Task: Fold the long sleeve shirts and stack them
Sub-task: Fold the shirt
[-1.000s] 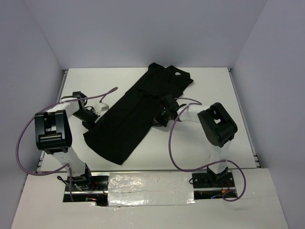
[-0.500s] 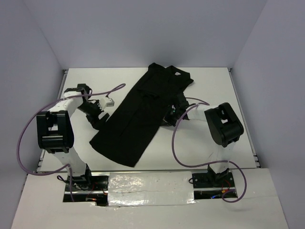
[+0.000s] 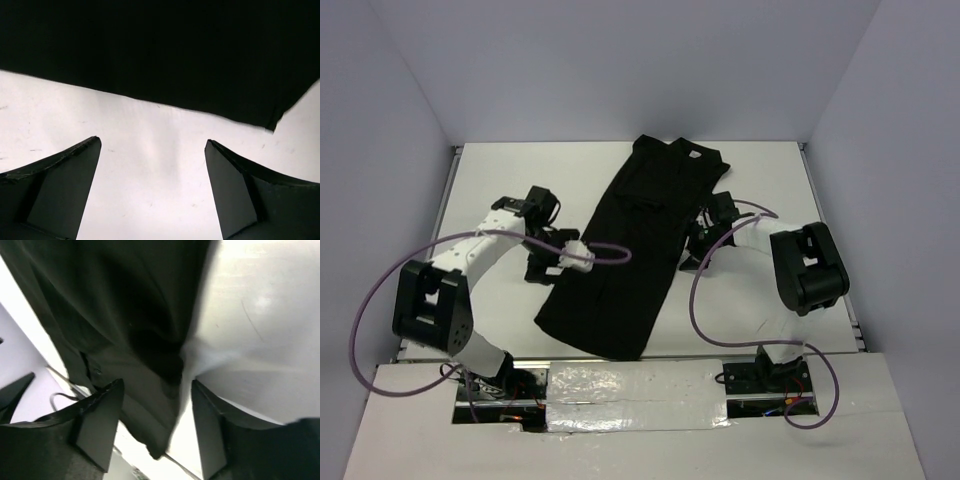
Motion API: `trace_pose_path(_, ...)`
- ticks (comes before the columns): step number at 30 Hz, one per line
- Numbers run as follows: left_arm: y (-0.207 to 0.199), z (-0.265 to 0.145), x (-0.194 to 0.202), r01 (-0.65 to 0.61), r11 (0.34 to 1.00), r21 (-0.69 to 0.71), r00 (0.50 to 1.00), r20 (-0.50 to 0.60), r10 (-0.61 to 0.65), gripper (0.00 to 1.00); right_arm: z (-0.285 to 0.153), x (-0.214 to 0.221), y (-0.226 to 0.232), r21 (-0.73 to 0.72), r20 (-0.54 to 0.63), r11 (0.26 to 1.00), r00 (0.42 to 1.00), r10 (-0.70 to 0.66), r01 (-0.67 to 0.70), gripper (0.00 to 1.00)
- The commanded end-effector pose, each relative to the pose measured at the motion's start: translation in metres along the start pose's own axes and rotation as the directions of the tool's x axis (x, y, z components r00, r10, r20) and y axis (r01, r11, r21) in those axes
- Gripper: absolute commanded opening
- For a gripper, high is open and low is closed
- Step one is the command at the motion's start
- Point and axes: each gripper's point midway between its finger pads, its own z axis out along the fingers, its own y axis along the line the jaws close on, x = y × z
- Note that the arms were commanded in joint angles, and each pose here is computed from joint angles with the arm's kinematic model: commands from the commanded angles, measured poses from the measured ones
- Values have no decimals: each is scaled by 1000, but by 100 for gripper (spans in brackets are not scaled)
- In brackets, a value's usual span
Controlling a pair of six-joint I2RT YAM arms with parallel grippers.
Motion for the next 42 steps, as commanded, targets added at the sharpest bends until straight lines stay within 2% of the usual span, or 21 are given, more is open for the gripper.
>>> trace_pose_path(1, -42, 0, 24, -342, 930, 135, 935, -50, 351, 99, -22, 2, -19, 111, -7, 990, 996, -85, 85, 66)
trace_pose_path(2, -47, -4, 23, -471, 874, 121, 877, -40, 478, 99, -33, -16, -14, 105, 44, 991, 995, -86, 81, 67)
trace_pose_path(3, -65, 9, 30, -503, 851, 148, 859, -23, 512, 99, -45, -28, -13, 113, 90, 991, 993, -81, 71, 69)
trace_pose_path(4, -58, 7, 27, -567, 820, 76, 820, -47, 571, 99, -54, -44, -6, 98, 131, 993, 988, -77, 64, 69)
trace_pose_path(7, -68, 25, 28, -718, 695, 35, 694, -45, 719, 99, -76, -100, -5, 64, 233, 998, 972, -7, -8, 66)
trace_pose_path(9, -80, 41, 33, -738, 673, 38, 672, -37, 739, 99, -74, -127, -20, 87, 240, 994, 969, 51, -74, 65)
trace_pose_path(11, -68, 47, 37, -756, 655, 7, 652, -90, 753, 96, -90, -175, -11, 79, 327, 993, 944, 54, -84, 64)
trace_pose_path(17, -73, 67, 40, -680, 732, 36, 731, -55, 681, 91, -62, -258, -18, 98, 390, 979, 912, 129, -180, 63)
trace_pose_path(18, -71, 67, 37, -671, 741, 34, 740, -48, 671, 89, -42, -258, -38, 135, 363, 962, 915, 175, -238, 63)
trace_pose_path(19, -74, 69, 37, -640, 768, 39, 767, -39, 641, 84, -45, -275, -34, 134, 395, 962, 903, 169, -239, 63)
trace_pose_path(21, -75, 73, 31, -631, 774, 43, 774, -21, 632, 76, -25, -278, -58, 171, 375, 932, 896, 237, -318, 63)
trace_pose_path(22, -78, 76, 30, -610, 790, 56, 791, -10, 612, 67, -26, -287, -55, 153, 386, 934, 889, 245, -324, 63)
trace_pose_path(25, -89, 83, 26, -577, 812, 94, 817, 31, 576, 60, -8, -291, -63, 127, 378, 918, 874, 304, -375, 59)
trace_pose_path(26, -92, 84, 22, -574, 812, 104, 818, 45, 573, 59, 0, -293, -66, 115, 379, 916, 869, 318, -385, 54)
trace_pose_path(27, -96, 85, 16, -565, 818, 109, 825, 76, 560, 57, 2, -297, -63, 94, 378, 917, 866, 327, -388, 41)
trace_pose_path(28, -105, 85, 13, -531, 836, 142, 848, 101, 521, 46, 4, -301, -60, 68, 380, 913, 856, 350, -403, 32)
trace_pose_path(29, -106, 83, 3, -531, 835, 142, 847, 123, 518, 35, 11, -305, -63, 60, 378, 909, 852, 361, -412, 15)
trace_pose_path(31, -112, 84, -12, -471, 869, 152, 878, 177, 445, 0, 6, -326, -47, 2, 406, 916, 837, 366, -401, 3)
trace_pose_path(37, -120, 98, -22, -446, 871, 204, 892, 176, 416, 0, 24, -366, -27, -193, 399, 884, 789, 466, -425, 0)
trace_pose_path(41, -108, 103, -64, -441, 883, 161, 887, 231, 401, 0, 29, -392, -4, -309, 429, 862, 750, 503, -401, 0)
trace_pose_path(42, -108, 107, -71, -381, 908, 176, 913, 223, 341, 0, 31, -395, 0, -336, 424, 851, 743, 518, -402, 0)
